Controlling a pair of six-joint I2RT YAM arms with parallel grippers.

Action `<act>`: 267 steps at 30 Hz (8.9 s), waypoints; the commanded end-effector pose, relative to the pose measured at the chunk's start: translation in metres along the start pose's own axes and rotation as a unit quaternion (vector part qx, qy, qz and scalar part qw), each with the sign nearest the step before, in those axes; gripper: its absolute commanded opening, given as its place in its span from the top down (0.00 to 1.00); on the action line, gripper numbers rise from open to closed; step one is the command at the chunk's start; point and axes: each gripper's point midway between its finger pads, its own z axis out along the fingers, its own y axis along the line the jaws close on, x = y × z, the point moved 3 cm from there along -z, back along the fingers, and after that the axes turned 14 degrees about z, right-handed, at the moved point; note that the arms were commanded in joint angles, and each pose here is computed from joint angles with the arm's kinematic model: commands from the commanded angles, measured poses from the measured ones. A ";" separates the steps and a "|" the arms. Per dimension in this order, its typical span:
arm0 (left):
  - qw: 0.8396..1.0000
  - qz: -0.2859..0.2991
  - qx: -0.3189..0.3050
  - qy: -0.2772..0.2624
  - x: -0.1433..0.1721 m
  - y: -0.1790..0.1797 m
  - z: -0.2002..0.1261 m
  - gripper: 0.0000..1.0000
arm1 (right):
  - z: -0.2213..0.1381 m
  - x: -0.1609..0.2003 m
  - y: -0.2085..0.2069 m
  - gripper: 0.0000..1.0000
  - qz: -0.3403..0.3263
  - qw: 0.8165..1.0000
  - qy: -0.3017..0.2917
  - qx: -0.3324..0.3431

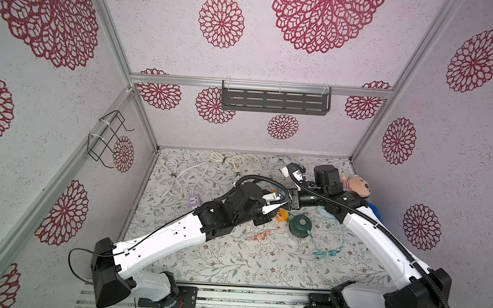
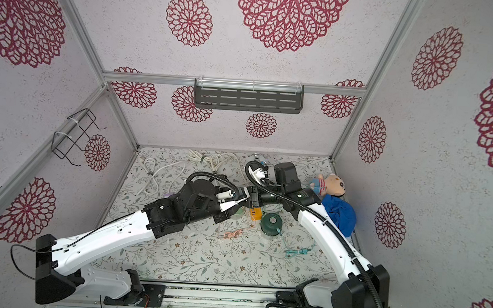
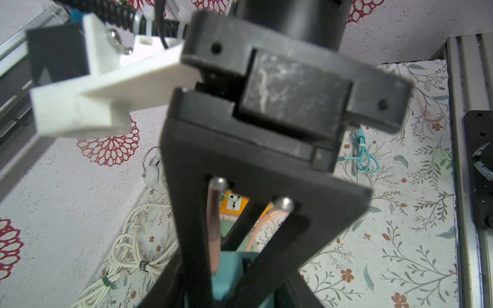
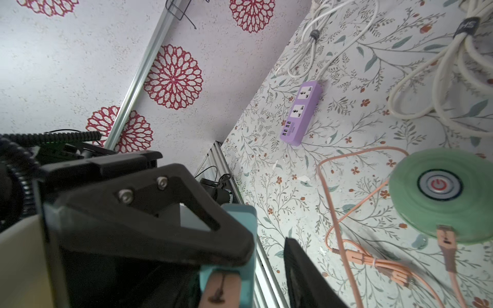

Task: Charge the cordless meat grinders
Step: Pick up the plug from the center of the board, then move the socket to the center of the board, then insert the plug into the socket.

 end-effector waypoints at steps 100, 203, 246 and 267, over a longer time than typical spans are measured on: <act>0.693 -0.581 -0.128 0.407 0.219 -0.078 -0.016 0.06 | 0.014 -0.035 -0.066 1.00 -0.042 0.958 -0.117 0.260; 0.790 -0.569 -0.070 0.216 0.341 0.032 0.136 0.49 | 0.206 0.030 -0.133 1.00 -0.046 0.917 0.092 0.387; 0.648 -0.663 -0.250 0.280 0.335 -0.001 -0.076 0.03 | 0.214 0.040 -0.160 1.00 -0.077 0.892 0.097 0.435; 0.660 -0.677 -0.263 0.192 0.285 -0.017 -0.129 0.03 | 0.239 0.066 -0.197 1.00 -0.079 0.874 0.118 0.464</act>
